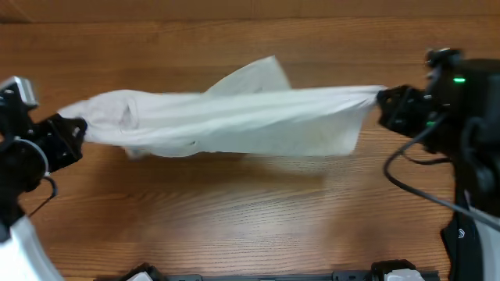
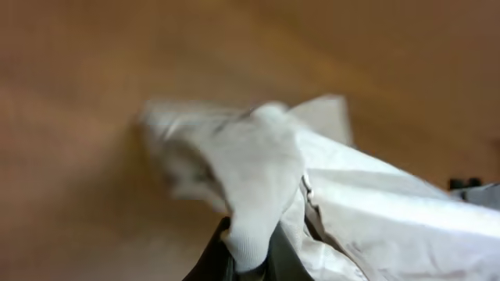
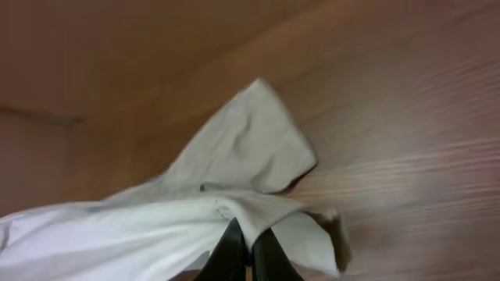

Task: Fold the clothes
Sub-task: 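Lift the pants with both grippers and stretch them apart in the air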

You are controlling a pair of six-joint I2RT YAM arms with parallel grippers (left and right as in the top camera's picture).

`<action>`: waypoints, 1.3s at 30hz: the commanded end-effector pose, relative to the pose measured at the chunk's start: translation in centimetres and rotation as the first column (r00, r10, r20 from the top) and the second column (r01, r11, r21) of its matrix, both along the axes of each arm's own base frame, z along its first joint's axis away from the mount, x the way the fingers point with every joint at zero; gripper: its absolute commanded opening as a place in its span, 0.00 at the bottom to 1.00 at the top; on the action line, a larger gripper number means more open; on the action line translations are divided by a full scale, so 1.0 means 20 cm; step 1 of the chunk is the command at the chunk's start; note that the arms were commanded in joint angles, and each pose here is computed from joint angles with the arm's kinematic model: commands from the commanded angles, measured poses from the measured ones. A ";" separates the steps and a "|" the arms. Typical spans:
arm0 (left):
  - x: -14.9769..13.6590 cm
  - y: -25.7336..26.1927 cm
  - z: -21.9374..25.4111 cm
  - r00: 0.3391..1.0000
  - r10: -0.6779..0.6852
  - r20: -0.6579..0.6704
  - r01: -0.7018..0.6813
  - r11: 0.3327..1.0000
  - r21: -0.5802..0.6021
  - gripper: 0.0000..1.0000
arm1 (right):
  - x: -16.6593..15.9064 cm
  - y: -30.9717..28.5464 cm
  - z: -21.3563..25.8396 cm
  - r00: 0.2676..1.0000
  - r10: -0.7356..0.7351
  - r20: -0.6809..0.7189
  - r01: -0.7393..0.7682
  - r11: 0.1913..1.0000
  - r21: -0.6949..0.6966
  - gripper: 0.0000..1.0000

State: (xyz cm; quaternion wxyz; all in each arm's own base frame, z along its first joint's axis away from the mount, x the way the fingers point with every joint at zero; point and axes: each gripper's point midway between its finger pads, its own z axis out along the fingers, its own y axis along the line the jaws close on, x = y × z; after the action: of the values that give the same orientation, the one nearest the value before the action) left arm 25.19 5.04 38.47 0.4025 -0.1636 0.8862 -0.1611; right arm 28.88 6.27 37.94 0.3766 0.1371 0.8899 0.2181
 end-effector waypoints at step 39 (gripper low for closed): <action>-0.45 -0.54 0.73 0.837 -0.357 0.415 0.281 0.931 0.235 0.04 | -0.43 -0.12 0.77 0.928 -0.047 0.368 0.063 0.998 -0.032 0.04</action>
State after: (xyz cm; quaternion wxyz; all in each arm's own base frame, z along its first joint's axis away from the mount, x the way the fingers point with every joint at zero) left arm 19.25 -3.11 50.95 0.5319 0.0059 0.8234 -0.1976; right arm 24.26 4.21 50.53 0.4934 0.1214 0.8371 0.2029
